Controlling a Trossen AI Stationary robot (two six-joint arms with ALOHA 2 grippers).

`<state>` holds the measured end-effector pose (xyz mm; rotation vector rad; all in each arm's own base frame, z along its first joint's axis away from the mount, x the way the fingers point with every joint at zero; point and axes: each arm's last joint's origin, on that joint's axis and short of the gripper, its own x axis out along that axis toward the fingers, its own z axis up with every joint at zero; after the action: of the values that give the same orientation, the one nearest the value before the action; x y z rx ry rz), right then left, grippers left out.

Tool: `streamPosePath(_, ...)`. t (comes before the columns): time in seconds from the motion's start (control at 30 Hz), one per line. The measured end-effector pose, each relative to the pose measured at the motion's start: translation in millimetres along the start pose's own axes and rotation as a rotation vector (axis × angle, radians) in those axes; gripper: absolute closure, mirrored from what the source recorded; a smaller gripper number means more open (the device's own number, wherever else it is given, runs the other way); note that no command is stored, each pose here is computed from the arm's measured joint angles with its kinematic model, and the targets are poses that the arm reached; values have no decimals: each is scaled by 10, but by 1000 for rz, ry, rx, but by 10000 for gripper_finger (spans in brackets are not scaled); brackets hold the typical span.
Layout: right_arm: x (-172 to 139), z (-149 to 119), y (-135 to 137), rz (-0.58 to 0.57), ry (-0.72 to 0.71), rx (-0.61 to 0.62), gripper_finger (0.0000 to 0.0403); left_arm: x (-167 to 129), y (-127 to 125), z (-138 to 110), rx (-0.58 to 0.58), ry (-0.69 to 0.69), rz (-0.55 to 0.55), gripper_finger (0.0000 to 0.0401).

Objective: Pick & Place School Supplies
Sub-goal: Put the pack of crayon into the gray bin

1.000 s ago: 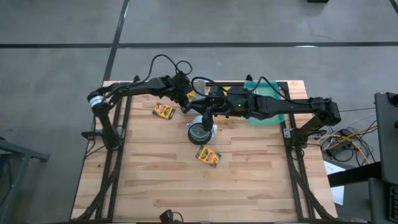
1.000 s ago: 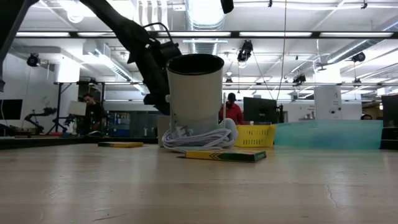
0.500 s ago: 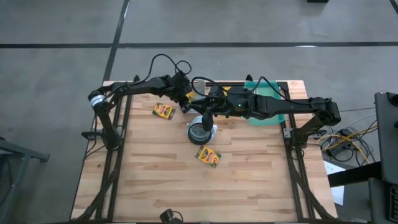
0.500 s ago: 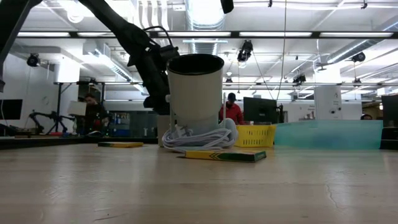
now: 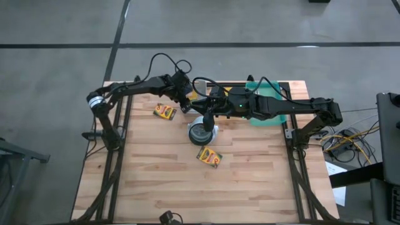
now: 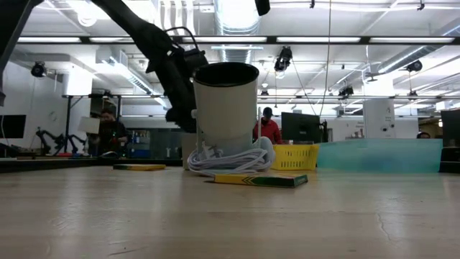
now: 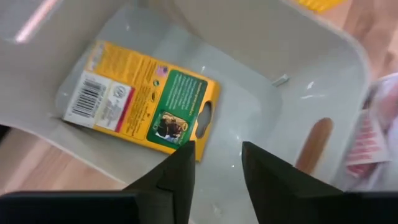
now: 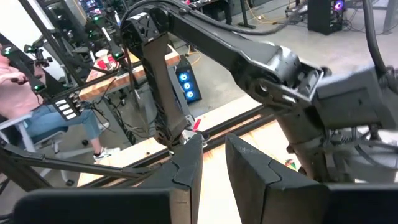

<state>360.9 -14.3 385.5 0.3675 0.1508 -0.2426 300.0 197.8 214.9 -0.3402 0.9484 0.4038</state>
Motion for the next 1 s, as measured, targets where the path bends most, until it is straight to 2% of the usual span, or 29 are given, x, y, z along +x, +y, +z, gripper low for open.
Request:
streamPosePath(0.27,0,0,1,0,0,0,335,-554,-72,132,14,-66,8,266)
streamPosePath(0.5,0,0,1,0,0,0,335,-1069,-151,-3,12,-69,3,265)
streamPosePath(0.6,0,0,0,0,0,0,335,-1247,-177,-57,-38,-84,1,266)
streamPosePath(0.73,0,0,0,0,0,0,335,-1445,-207,-135,-93,-94,-2,265)
streamPosePath(1.0,0,0,1,0,0,0,335,-1630,-234,-215,-54,-109,5,266)
